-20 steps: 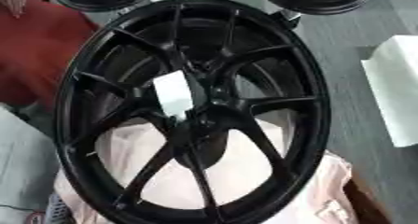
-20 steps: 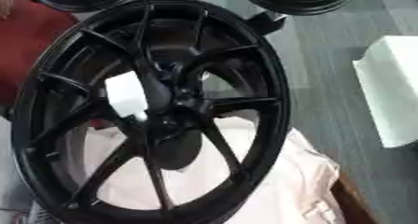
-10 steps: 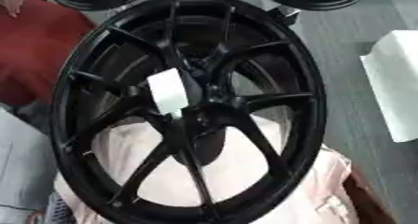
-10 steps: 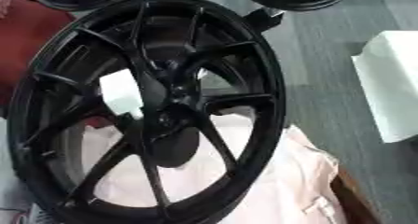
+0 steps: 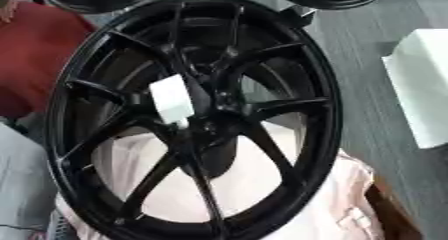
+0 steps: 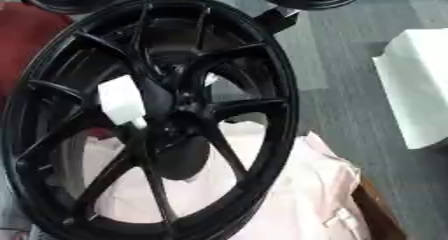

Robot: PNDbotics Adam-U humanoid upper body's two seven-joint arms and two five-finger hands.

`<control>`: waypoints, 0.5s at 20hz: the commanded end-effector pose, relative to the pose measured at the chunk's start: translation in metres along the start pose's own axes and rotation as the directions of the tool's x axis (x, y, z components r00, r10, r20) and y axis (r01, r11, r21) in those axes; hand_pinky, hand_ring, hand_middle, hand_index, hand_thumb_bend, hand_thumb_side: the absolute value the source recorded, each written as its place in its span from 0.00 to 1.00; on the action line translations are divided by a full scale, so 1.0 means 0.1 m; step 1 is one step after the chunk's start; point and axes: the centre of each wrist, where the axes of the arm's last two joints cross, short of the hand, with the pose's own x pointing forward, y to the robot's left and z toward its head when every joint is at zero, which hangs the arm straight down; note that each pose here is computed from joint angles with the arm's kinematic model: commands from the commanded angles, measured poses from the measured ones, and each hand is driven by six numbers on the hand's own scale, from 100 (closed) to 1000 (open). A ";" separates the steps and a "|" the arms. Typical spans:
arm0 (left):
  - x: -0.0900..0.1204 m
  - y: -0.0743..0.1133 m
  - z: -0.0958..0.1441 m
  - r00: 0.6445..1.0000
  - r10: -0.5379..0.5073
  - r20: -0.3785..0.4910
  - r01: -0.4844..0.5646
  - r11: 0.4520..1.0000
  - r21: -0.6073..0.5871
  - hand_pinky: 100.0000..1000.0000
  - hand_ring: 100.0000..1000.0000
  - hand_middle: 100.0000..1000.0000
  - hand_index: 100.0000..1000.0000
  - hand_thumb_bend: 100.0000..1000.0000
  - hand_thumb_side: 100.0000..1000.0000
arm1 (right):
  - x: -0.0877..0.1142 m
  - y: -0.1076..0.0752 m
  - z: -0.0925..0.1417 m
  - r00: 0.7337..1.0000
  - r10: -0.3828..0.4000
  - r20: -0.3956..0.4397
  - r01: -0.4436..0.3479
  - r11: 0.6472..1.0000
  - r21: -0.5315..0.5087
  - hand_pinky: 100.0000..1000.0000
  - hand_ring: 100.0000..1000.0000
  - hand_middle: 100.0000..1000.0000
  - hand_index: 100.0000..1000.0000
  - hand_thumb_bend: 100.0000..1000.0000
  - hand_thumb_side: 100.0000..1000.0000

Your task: Pull the pin out of the wheel hub.

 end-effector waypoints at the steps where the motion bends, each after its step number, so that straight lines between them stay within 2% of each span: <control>1: 0.07 0.06 -0.04 0.995 -0.096 0.032 0.099 0.990 -0.099 0.80 0.77 0.72 0.81 0.29 0.71 | 0.12 -0.11 -0.04 0.999 0.022 0.033 -0.022 1.000 -0.010 0.82 0.69 0.63 0.71 0.00 0.44; 10: 0.10 -0.09 -0.12 0.969 -0.215 0.125 0.244 0.915 -0.321 0.81 0.75 0.72 0.82 0.32 0.73 | 0.13 -0.07 -0.06 0.999 0.019 0.038 -0.019 1.000 0.000 0.82 0.69 0.63 0.71 0.00 0.44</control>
